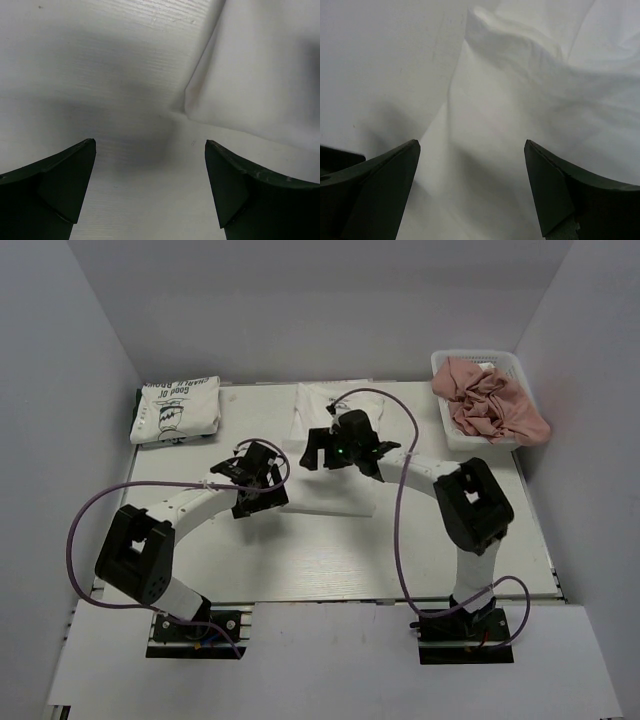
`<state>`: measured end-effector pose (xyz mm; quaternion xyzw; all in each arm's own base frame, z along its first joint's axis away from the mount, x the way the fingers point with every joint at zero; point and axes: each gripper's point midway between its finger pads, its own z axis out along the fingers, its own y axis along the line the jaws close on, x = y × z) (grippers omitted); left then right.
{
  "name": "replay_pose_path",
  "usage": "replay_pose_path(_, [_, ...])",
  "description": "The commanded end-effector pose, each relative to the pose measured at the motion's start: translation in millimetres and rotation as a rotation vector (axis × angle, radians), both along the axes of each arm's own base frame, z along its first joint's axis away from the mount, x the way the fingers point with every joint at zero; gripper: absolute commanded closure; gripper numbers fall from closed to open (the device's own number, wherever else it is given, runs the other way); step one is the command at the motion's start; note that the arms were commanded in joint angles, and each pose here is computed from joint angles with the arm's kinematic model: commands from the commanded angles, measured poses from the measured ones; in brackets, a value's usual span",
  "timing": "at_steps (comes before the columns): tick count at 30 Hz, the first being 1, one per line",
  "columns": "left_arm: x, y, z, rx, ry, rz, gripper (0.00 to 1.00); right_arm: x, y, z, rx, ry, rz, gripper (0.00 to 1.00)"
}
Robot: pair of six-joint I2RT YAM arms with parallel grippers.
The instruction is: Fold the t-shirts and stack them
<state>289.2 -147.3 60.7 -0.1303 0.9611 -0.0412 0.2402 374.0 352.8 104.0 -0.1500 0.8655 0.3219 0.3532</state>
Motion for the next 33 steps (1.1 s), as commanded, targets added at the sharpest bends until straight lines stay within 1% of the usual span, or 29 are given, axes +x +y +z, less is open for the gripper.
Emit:
replay_pose_path(1, [4, -11, 23, -0.082, -0.066, -0.002, 0.0, 33, 29, 12, 0.106, -0.024, -0.005, 0.1])
replay_pose_path(3, [7, -12, 32, -0.087, -0.074, -0.002, 0.0, 75, 35, 9, 0.1, -0.047, -0.093, 0.1])
replay_pose_path(4, [6, -9, 29, -0.065, -0.057, 0.004, 0.0, 90, 41, 25, 0.119, -0.063, -0.113, 0.1])
replay_pose_path(6, [7, -10, 32, -0.066, -0.059, 0.004, 0.0, 108, 35, -14, 0.07, -0.008, -0.156, 0.1])
replay_pose_path(7, [6, -11, 32, -0.074, -0.055, -0.001, 0.0, 123, 47, 20, 0.125, -0.058, -0.138, 0.1])
replay_pose_path(8, [7, -12, 31, -0.078, -0.062, -0.001, 0.0, 137, 37, 8, 0.117, -0.041, -0.158, 0.1])
replay_pose_path(9, [3, -16, 25, -0.1, -0.046, -0.015, 0.0, 139, 32, -3, 0.097, -0.01, -0.165, 0.1])
replay_pose_path(10, [6, -20, 25, -0.119, -0.061, -0.021, 0.0, 145, 35, 12, 0.124, -0.023, -0.152, 0.1])
replay_pose_path(12, [6, -19, 25, -0.115, -0.062, -0.029, 0.0, 153, 16, 31, 0.138, -0.049, -0.149, 0.1])
replay_pose_path(13, [7, -20, 19, -0.108, -0.048, -0.029, 0.0, 145, 11, 28, 0.122, -0.053, -0.111, 0.1])
replay_pose_path(14, [11, -20, 20, -0.098, -0.057, -0.022, 0.0, 139, 6, 72, 0.137, -0.136, -0.091, 0.1])
replay_pose_path(15, [18, -20, 22, -0.09, -0.077, -0.024, 0.0, 130, -1, 65, 0.115, -0.129, -0.087, 0.1])
replay_pose_path(16, [17, -19, 18, -0.08, -0.068, -0.033, 0.0, 118, -8, 49, 0.072, -0.12, -0.08, 0.1])
replay_pose_path(17, [22, -22, 17, -0.083, -0.073, -0.033, 0.0, 98, -22, 80, 0.087, -0.158, -0.085, 0.1])
replay_pose_path(19, [28, -23, 17, -0.069, -0.077, -0.039, 0.0, 86, -36, 88, 0.106, -0.184, -0.111, 0.1])
replay_pose_path(20, [32, -21, 18, -0.066, -0.072, -0.029, 0.03, 53, -58, 80, 0.088, -0.162, -0.142, 0.1])
replay_pose_path(21, [33, -19, 9, -0.045, -0.053, -0.023, 0.08, 46, -68, 81, 0.108, -0.148, -0.18, 0.1])
replay_pose_path(22, [31, -20, 6, -0.043, -0.04, -0.035, 0.11, 42, -73, 87, 0.13, -0.177, -0.194, 0.1])
replay_pose_path(23, [31, -20, 2, -0.055, -0.023, -0.036, 0.13, 11, -94, 70, 0.107, -0.161, -0.226, 0.1])
replay_pose_path(24, [37, -23, 5, -0.068, -0.049, -0.037, 0.17, 3, -100, 67, 0.112, -0.161, -0.237, 0.1])
replay_pose_path(25, [35, -26, -2, -0.078, -0.032, -0.045, 0.19, -9, -109, 49, 0.096, -0.134, -0.25, 0.1])
replay_pose_path(26, [33, -24, -9, -0.084, -0.011, -0.043, 0.2, -20, -120, 55, 0.095, -0.158, -0.268, 0.1])
replay_pose_path(27, [36, -26, -11, -0.088, -0.019, -0.043, 0.3, -30, -126, 43, 0.074, -0.119, -0.28, 0.1])
replay_pose_path(28, [34, -28, -15, -0.091, -0.003, -0.06, 0.34, -36, -131, 36, 0.053, -0.094, -0.286, 0.1])
replay_pose_path(29, [35, -28, -22, -0.098, 0.015, -0.057, 0.37, -43, -135, 39, 0.051, -0.091, -0.286, 0.1])
replay_pose_path(30, [34, -29, -26, -0.101, 0.03, -0.062, 0.41, -53, -138, 24, 0.033, -0.058, -0.284, 0.1])
replay_pose_path(31, [35, -32, -29, -0.11, 0.031, -0.066, 0.47, -57, -140, 21, 0.04, -0.036, -0.296, 0.1])
replay_pose_path(32, [35, -35, -32, -0.125, 0.037, -0.074, 0.5, -67, -146, 8, 0.022, -0.004, -0.305, 0.1])
replay_pose_path(33, [29, -35, -41, -0.126, 0.068, -0.079, 0.56, -70, -147, 4, 0.021, 0.011, -0.31, 0.1])
